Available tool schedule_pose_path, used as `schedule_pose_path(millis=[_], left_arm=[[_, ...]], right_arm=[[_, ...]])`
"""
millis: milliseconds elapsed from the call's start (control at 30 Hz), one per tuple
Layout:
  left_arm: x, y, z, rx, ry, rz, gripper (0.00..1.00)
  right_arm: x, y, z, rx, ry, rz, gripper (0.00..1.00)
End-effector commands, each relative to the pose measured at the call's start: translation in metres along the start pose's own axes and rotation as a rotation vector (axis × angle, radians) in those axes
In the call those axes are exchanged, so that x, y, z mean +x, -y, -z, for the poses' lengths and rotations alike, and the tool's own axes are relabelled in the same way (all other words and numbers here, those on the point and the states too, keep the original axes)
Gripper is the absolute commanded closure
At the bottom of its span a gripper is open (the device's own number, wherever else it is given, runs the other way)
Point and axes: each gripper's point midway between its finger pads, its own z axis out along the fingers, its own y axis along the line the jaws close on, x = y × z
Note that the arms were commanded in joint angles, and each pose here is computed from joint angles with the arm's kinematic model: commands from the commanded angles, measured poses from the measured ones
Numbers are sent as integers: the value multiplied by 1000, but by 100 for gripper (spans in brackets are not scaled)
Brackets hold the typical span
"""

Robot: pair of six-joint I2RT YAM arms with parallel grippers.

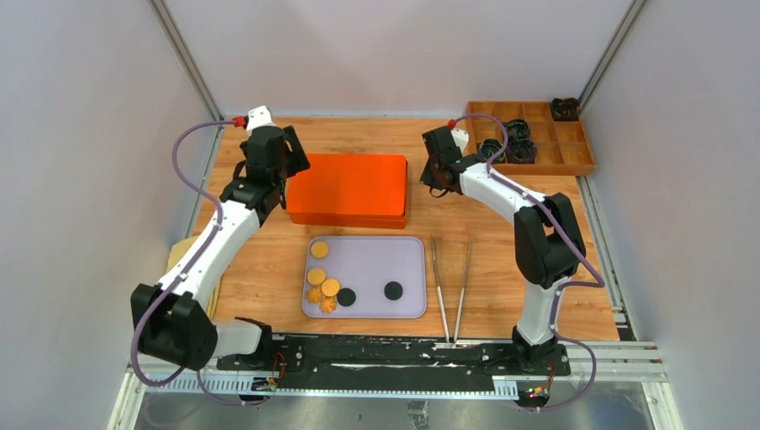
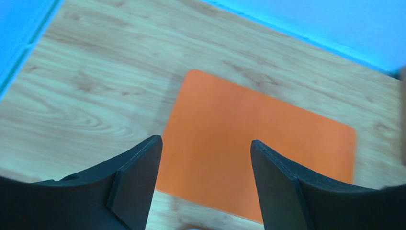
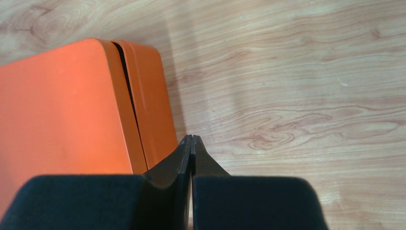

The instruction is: Pack the cookies

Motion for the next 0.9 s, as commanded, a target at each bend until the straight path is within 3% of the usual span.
schedule_pose_path(millis=[0,267,633,867], left_arm=[[52,-64,-23,-274,-181,-37,28],[97,-100,-58,-454,-308,-96,29],[138,-86,-99,-370,-410,-108,31],[107,-79,-80,-318,-302,-63,31]], right_arm=[[2,11,-8,68,-34,73,100],[14,15,-23,81,-98,94,100],[39,18,-46,78,-207,111,100],[44,19,-54,81,-225,102,100]])
